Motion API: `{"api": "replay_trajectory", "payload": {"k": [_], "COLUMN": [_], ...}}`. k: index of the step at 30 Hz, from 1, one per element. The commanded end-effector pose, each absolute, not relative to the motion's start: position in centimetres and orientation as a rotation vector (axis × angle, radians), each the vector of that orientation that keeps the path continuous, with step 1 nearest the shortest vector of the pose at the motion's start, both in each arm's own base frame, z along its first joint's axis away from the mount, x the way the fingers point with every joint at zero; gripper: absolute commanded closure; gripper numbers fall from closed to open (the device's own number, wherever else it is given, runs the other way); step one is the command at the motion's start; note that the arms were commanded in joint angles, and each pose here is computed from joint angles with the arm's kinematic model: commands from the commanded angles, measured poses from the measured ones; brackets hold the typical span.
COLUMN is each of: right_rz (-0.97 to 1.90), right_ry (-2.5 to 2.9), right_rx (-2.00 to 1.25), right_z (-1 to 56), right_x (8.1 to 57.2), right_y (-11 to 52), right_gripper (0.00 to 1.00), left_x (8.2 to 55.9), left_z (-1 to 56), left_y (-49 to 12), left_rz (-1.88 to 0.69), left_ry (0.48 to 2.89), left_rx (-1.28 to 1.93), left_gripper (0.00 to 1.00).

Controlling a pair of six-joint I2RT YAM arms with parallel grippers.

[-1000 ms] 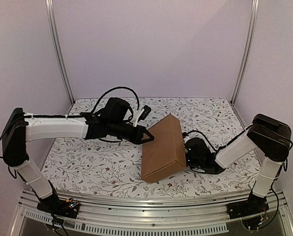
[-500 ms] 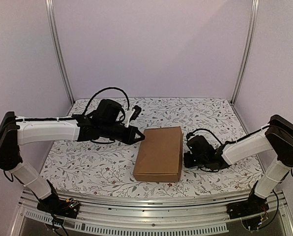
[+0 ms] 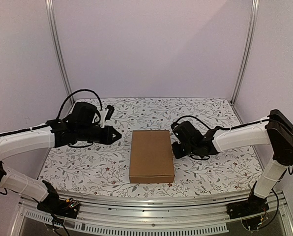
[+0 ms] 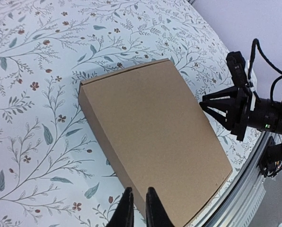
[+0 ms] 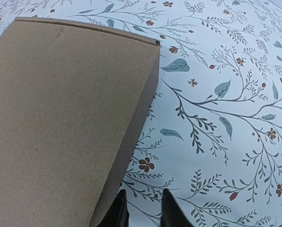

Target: Fold the paper box

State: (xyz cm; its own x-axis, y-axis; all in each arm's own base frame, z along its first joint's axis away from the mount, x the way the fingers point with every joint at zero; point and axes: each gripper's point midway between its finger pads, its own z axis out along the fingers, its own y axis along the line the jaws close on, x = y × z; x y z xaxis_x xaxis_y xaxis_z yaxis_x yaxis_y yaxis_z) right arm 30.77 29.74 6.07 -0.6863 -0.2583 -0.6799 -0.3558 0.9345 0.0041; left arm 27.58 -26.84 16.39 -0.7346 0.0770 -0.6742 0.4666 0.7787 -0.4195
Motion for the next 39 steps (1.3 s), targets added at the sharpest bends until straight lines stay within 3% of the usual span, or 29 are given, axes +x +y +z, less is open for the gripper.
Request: {"api": "replay_trajectory", "payload": {"k": [1, 5, 6, 7, 8, 10, 11, 20, 28, 39], "right_rz": [0.103, 0.07, 0.063, 0.048, 0.042, 0.023, 0.01, -0.116, -0.2, -0.214], "right_ry": [2.305, 2.244, 2.219, 2.205, 2.186, 2.149, 2.134, 1.964, 1.872, 1.886], "right_rx": [-0.475, -0.494, -0.484, -0.482, -0.472, -0.45, -0.44, -0.191, -0.039, 0.02], "right_z": [9.9, 13.6, 14.9, 15.7, 16.7, 18.7, 19.5, 27.8, 30.6, 30.1], "right_x": [31.1, 31.2, 31.3, 31.3, 31.3, 31.3, 31.3, 30.7, 28.6, 26.2], "right_y": [28.9, 28.1, 27.6, 27.3, 26.9, 26.0, 25.5, 19.3, 13.8, 10.2], "right_gripper": [0.63, 0.34, 0.24, 0.06, 0.02, 0.01, 0.01, 0.01, 0.01, 0.01], "left_x": [27.6, 27.8, 27.9, 28.1, 28.3, 28.5, 28.6, 29.0, 27.2, 25.4], "left_z": [17.5, 19.5, 20.0, 20.6, 21.3, 22.8, 23.5, 30.2, 35.7, 32.7], "left_y": [-24.3, -22.8, -22.4, -21.8, -21.4, -20.7, -20.3, -17.5, -15.0, -15.5], "left_rz": [-0.675, -0.603, -0.578, -0.548, -0.521, -0.485, -0.461, -0.295, -0.242, -0.277], "left_ry": [2.297, 2.267, 2.265, 2.252, 2.241, 2.213, 2.205, 2.132, 1.943, 1.845], "left_rx": [0.348, 0.312, 0.301, 0.288, 0.278, 0.27, 0.268, 0.248, 0.296, 0.45], "left_gripper": [0.81, 0.55, 0.5, 0.44, 0.38, 0.03, 0.01, 0.0, 0.0, 0.0]}}
